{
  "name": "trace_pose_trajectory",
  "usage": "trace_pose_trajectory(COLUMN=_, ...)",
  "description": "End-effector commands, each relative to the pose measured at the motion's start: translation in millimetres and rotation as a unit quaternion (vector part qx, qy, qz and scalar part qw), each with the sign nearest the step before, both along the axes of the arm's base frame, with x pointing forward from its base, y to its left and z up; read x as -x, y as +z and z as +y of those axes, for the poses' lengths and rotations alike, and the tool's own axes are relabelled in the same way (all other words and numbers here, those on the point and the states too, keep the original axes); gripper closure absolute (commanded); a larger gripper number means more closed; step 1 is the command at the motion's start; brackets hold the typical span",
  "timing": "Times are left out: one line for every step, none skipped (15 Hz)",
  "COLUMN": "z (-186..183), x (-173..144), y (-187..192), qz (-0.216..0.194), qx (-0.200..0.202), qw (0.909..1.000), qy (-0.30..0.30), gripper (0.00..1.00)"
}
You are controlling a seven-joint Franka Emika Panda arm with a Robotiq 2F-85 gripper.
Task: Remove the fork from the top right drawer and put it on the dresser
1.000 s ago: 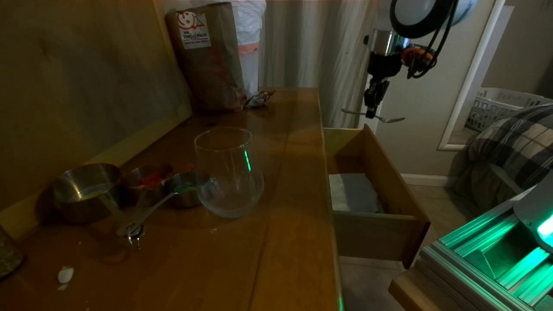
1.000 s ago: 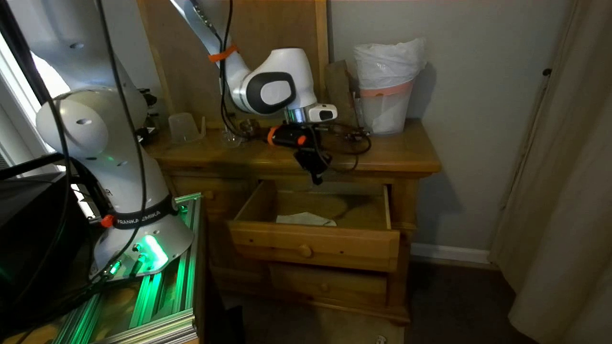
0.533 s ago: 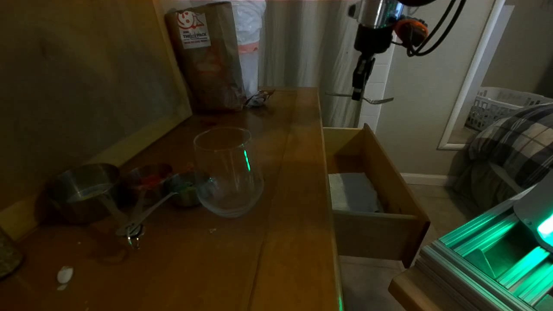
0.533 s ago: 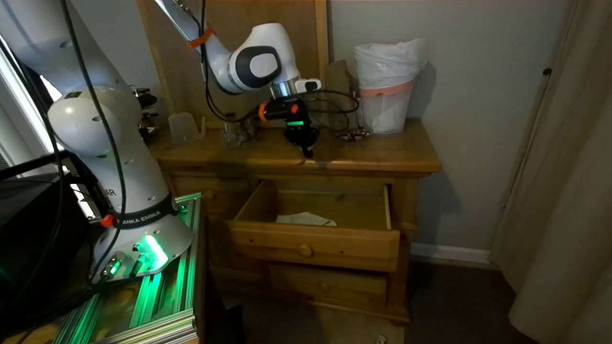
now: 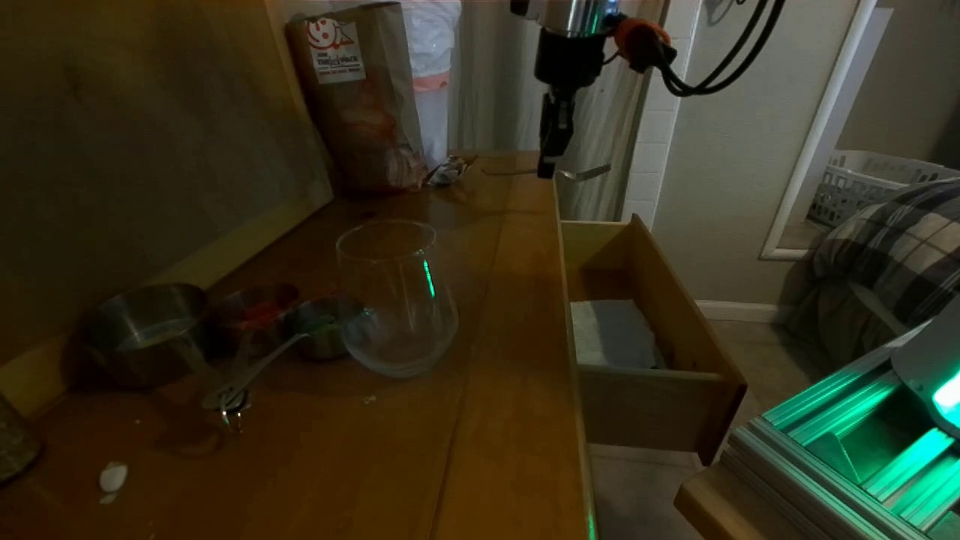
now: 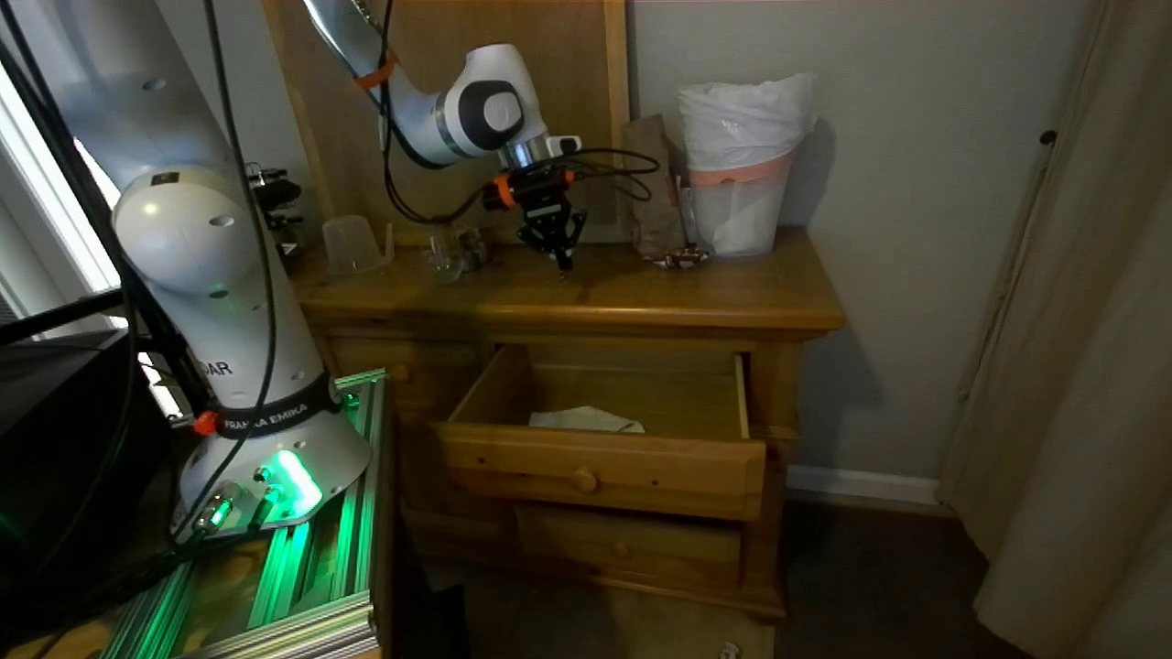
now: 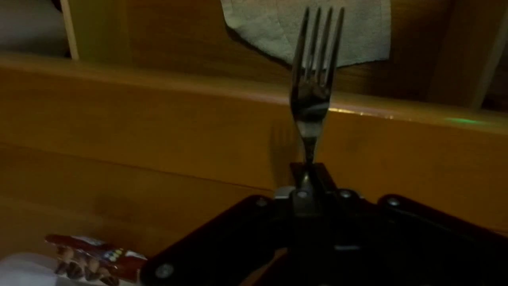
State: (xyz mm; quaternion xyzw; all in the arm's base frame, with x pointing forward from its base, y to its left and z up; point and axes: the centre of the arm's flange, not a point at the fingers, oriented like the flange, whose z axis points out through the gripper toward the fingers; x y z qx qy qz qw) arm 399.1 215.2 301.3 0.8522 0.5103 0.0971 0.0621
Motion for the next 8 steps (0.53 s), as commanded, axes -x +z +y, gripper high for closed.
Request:
trace_pose_trajectory(z=34.3, x=-30.4, y=-23.4, qz=0.027, qx=0.009, qw=0.9949, qy=0.097, gripper=0.98)
trace_pose_trajectory(z=40.9, x=-34.0, y=-32.8, qz=0.037, qx=0.012, qw=0.9917, qy=0.122, gripper=0.98)
trace_pose_trajectory(z=46.8, x=-38.7, y=-41.7, qz=0.045, qx=0.016, qw=0.9885, qy=0.143, gripper=0.98)
trace_pose_trajectory(z=51.8, x=-42.3, y=-48.8, qz=0.051, qx=0.018, qw=0.9852, qy=0.162, gripper=0.98)
trace_pose_trajectory(z=56.5, x=-45.7, y=-55.2, qz=0.058, qx=0.021, qw=0.9822, qy=0.178, gripper=0.98)
trace_pose_trajectory(z=60.1, x=-48.8, y=-61.1, qz=0.063, qx=0.022, qw=0.9792, qy=0.192, gripper=0.98)
trace_pose_trajectory(z=63.5, x=-51.4, y=-64.7, qz=0.067, qx=0.023, qw=0.9766, qy=0.203, gripper=0.98)
trace_pose_trajectory(z=66.0, x=-54.1, y=-65.1, qz=0.070, qx=0.027, qw=0.9744, qy=0.212, gripper=0.98)
